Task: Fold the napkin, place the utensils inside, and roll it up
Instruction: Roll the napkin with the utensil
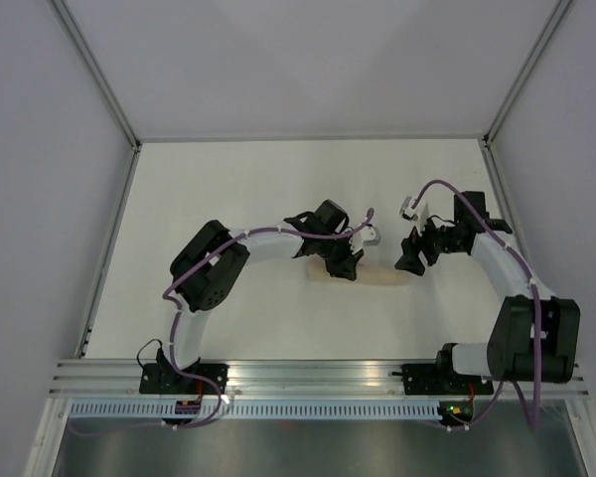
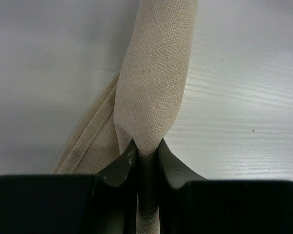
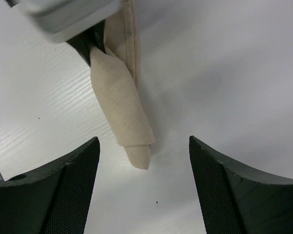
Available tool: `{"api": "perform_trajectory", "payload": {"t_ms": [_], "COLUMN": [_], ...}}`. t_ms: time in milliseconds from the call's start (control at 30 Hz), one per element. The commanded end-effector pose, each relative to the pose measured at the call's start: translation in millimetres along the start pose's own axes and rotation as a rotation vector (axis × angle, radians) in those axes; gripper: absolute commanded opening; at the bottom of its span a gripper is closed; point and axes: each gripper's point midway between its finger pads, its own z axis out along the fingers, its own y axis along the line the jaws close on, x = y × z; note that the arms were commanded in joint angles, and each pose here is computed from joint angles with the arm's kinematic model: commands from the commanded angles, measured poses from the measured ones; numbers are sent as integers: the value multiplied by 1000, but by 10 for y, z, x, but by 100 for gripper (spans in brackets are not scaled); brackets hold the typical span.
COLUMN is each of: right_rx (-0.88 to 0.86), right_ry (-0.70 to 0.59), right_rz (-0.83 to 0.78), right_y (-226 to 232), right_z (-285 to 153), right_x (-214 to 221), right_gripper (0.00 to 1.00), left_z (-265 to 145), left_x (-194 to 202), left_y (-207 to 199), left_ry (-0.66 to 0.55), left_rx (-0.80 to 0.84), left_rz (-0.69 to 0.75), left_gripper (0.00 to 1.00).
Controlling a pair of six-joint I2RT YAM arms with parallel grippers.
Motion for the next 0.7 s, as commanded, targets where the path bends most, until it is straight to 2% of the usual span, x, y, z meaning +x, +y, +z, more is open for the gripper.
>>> {"api": "perform_trajectory", "payload": {"t_ms": [0,67,133,267,667], "right_rx": [89,146,191,177,198], "right_ry": [-58,-46,-9,31,176], "right_rz": [-222,-332,-383,-516,-659], "right_y": [40,115,147,396,480], "right_z": [45,106,211,433,860], "right_x": [-120,-190,-65,-37,245], "right_gripper": [79,80,81,81,79], "left_z": [79,77,87,122,160], "left_x": [650,566,556,555,484], "left_y": [-279,-273,-275,-253,-198], "left_ry": [193,184,198,223,243], "left_rx": [151,177,201,234,275], "left_rz": [-232,-245,-270,-308,-350], "left_gripper": [13,14,15,17,25]}}
